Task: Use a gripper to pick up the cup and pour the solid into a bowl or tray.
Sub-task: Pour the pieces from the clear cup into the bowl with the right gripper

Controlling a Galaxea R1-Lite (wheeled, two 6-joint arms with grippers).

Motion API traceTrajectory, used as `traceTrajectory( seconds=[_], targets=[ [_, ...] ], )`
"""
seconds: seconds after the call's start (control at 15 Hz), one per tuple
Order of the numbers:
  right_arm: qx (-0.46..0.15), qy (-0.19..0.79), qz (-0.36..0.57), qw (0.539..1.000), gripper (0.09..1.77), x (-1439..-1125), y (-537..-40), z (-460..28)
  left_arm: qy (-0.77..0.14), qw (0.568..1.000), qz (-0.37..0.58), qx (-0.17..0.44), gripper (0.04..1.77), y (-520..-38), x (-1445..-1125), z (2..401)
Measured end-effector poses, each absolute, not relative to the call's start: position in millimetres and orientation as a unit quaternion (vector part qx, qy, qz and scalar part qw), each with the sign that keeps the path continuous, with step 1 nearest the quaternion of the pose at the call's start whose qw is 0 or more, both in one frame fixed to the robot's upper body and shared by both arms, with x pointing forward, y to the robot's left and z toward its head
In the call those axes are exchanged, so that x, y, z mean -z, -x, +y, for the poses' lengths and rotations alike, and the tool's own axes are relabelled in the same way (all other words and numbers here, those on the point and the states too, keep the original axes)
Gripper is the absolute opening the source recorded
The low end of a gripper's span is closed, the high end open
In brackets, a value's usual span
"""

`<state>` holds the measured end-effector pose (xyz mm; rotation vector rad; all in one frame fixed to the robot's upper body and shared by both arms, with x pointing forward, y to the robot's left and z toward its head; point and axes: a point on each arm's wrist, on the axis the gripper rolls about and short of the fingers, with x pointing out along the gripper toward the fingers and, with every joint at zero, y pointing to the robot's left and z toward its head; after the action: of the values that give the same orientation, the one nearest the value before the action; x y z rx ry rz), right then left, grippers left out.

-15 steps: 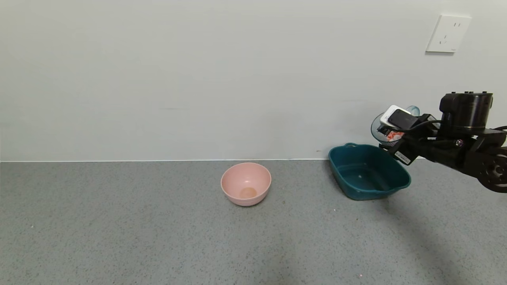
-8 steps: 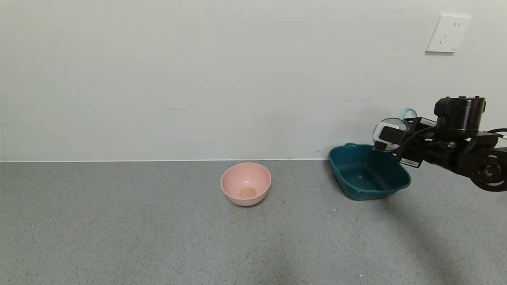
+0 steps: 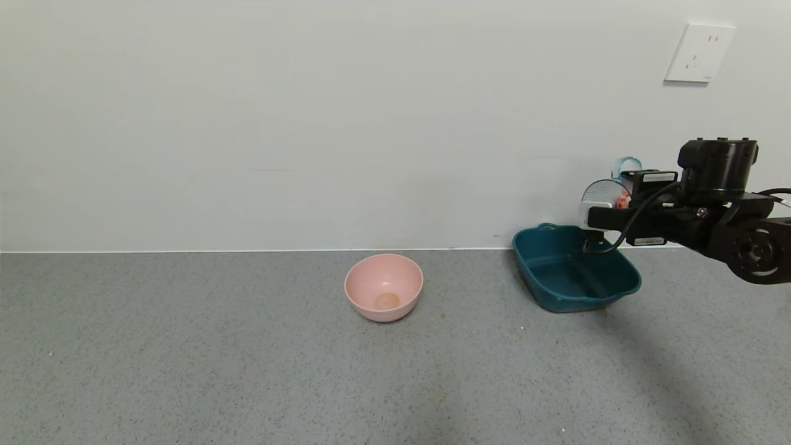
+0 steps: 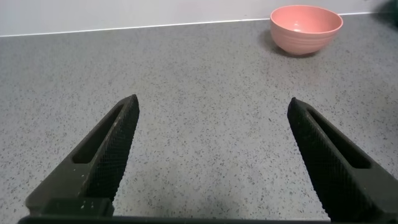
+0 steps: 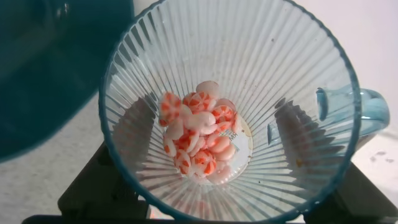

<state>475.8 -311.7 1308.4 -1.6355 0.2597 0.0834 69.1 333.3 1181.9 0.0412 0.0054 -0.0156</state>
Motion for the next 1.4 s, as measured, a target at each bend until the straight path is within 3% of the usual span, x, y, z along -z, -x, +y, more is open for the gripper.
traceTrajectory(
  seconds=[0.53,1.0,1.4],
  targets=[
    [-0.053,0.832,0.112,0.540,1.36,-1302,-488,-314,-0.021,1.000,0.002,0.008,1.72,-69,-1182,333],
    [-0.030,0.898,0.087,0.430,1.36,-1291,-504,-315,-0.020,1.000,0.003,0.008,1.72,-69,-1182,333],
    [-0.024,0.933,0.079,0.350,1.36,-1300,-508,-315,-0.020,1.000,0.002,0.008,1.72,-69,-1182,333]
  ],
)
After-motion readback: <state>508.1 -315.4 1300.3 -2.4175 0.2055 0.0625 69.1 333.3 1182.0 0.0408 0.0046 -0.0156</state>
